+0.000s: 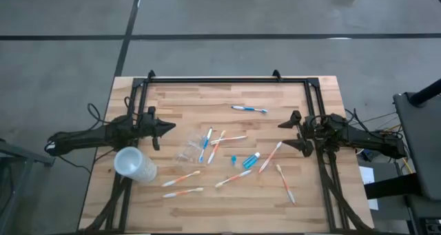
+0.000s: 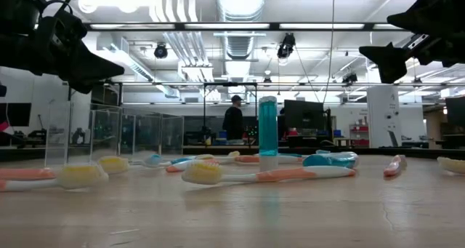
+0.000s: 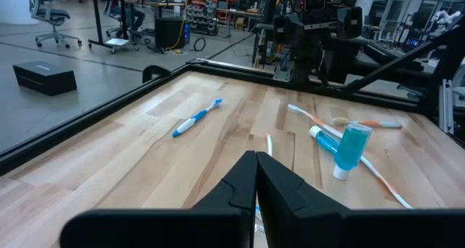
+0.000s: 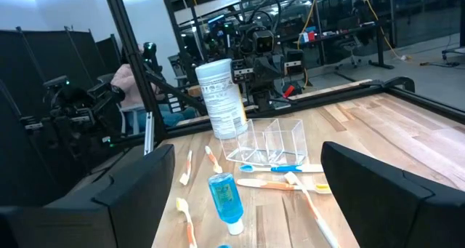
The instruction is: Pick & Place toothbrushing station
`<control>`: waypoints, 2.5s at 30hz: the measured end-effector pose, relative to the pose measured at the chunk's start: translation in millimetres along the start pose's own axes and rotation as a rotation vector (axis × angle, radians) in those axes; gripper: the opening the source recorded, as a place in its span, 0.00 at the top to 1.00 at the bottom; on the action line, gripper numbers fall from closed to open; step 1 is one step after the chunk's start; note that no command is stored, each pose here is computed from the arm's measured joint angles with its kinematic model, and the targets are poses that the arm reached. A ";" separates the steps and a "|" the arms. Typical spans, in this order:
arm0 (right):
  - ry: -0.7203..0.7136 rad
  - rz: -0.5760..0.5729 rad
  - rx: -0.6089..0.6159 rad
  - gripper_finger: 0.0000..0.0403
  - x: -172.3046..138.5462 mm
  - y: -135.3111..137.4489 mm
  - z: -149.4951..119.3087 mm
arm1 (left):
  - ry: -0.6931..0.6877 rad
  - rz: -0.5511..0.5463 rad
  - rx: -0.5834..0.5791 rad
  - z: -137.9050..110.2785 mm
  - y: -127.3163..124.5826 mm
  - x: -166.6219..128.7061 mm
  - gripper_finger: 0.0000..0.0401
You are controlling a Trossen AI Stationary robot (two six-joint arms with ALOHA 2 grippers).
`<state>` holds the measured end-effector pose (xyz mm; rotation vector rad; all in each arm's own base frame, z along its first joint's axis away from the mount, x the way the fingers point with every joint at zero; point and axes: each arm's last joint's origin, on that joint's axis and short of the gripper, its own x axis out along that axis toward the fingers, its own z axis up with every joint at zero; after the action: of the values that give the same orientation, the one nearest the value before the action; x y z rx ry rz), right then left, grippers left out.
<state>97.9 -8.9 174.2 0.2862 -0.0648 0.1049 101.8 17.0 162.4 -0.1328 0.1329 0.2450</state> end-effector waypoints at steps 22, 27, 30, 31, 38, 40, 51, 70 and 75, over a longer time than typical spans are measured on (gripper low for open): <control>0.000 0.000 0.000 0.15 0.0 0.0 0.0 | 0.000 0.000 0.000 0.0 0.0 0.0 0.97; -0.001 0.001 0.000 0.15 0.0 0.0 0.1 | 0.000 0.000 0.000 0.0 0.0 0.0 0.97; -0.001 0.001 0.016 0.15 0.0 0.0 0.1 | 0.000 0.000 0.000 0.0 0.0 0.0 0.97; -0.001 0.001 0.026 0.15 0.0 0.1 0.1 | 0.000 0.000 0.000 0.0 0.0 0.0 0.97; -0.008 0.003 0.035 0.15 0.0 0.2 0.8 | 0.000 0.000 0.000 0.0 0.0 0.0 0.97; -0.026 0.009 0.030 0.15 0.0 0.8 2.6 | 0.000 0.000 0.000 0.0 0.0 0.0 0.97; -0.167 0.045 -0.130 0.15 -1.3 5.5 16.3 | 0.000 0.000 0.000 0.0 0.0 0.0 0.97; 0.067 -0.021 0.056 0.15 12.6 -4.8 -4.2 | 0.000 0.000 0.000 0.0 0.0 0.0 0.97; 0.100 -0.031 0.055 0.15 19.3 -3.0 7.2 | 0.000 0.000 0.000 0.0 0.0 0.0 0.97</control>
<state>117.1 -12.0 181.8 0.3361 0.0414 0.0906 101.8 17.0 162.4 -0.1328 0.1329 0.2451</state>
